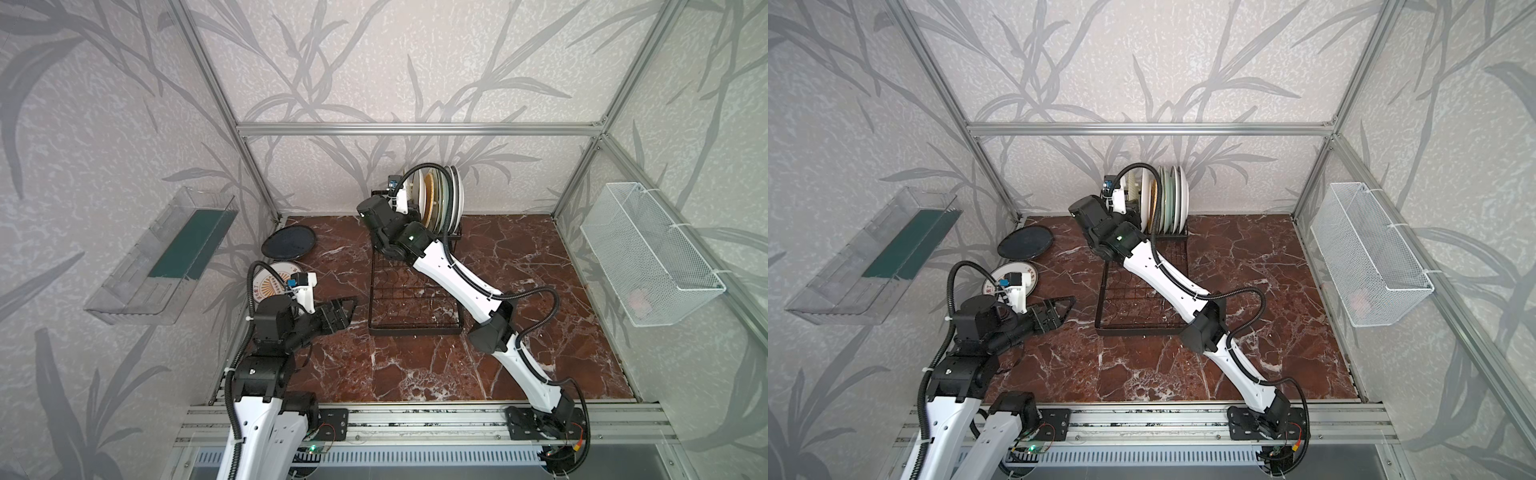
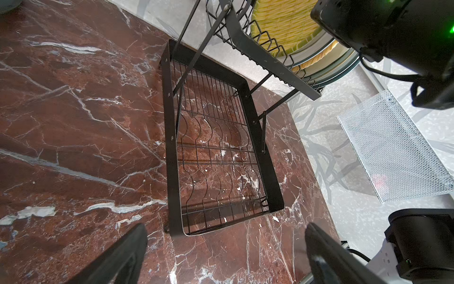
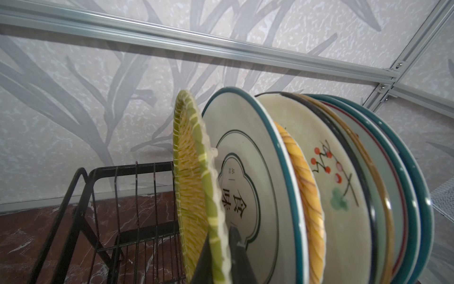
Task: Load plates into a dish rack
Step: Place the plate on the dish rack, then move the dish rack to the center of the table.
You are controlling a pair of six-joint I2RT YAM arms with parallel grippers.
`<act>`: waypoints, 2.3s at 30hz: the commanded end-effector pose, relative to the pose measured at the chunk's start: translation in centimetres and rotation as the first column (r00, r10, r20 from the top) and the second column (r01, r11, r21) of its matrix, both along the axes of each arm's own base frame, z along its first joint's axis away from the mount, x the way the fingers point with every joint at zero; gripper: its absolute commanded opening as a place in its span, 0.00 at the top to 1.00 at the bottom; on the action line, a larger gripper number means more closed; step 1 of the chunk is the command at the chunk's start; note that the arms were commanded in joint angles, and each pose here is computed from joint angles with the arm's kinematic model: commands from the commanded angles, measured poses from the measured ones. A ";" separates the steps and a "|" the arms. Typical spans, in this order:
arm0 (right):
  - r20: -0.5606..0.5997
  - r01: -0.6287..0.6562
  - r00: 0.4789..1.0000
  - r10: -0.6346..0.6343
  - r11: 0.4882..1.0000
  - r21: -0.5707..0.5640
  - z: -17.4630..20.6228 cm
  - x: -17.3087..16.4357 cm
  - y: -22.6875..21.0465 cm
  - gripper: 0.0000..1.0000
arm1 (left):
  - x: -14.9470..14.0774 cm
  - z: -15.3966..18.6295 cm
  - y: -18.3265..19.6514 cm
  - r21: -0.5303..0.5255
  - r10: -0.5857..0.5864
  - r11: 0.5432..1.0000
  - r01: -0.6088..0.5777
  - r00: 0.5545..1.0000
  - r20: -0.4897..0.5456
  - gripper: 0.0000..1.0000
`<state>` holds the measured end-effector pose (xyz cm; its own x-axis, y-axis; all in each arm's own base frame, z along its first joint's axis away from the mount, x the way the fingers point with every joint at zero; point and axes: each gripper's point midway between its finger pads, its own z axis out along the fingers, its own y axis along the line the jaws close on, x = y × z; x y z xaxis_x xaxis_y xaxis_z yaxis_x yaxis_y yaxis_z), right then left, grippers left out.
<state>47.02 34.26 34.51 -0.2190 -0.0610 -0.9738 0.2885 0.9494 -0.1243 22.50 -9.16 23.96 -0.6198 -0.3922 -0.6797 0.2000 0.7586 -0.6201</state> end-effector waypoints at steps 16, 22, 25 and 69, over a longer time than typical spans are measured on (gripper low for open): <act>0.007 -0.045 0.999 0.045 0.993 0.108 1.4 -0.5 0.1 0.75 | 0.1 0.1 -0.2 0.004 -0.016 1.000 0.016 1.000 0.020 0.01; 0.043 -0.087 0.996 0.083 0.991 0.105 3.5 -0.9 0.8 0.67 | 0.1 0.0 -0.1 0.004 -0.011 1.000 0.011 1.000 0.017 0.01; 0.062 -0.102 0.993 0.096 0.989 0.102 4.7 -1.2 0.9 0.57 | 0.1 0.0 -0.1 0.007 -0.006 1.000 0.006 1.000 0.017 0.01; -0.475 -0.388 0.694 0.541 0.837 0.386 -16.8 -16.7 -16.3 0.07 | 8.2 -9.6 -3.7 0.433 0.182 0.900 -0.039 0.939 -0.293 0.21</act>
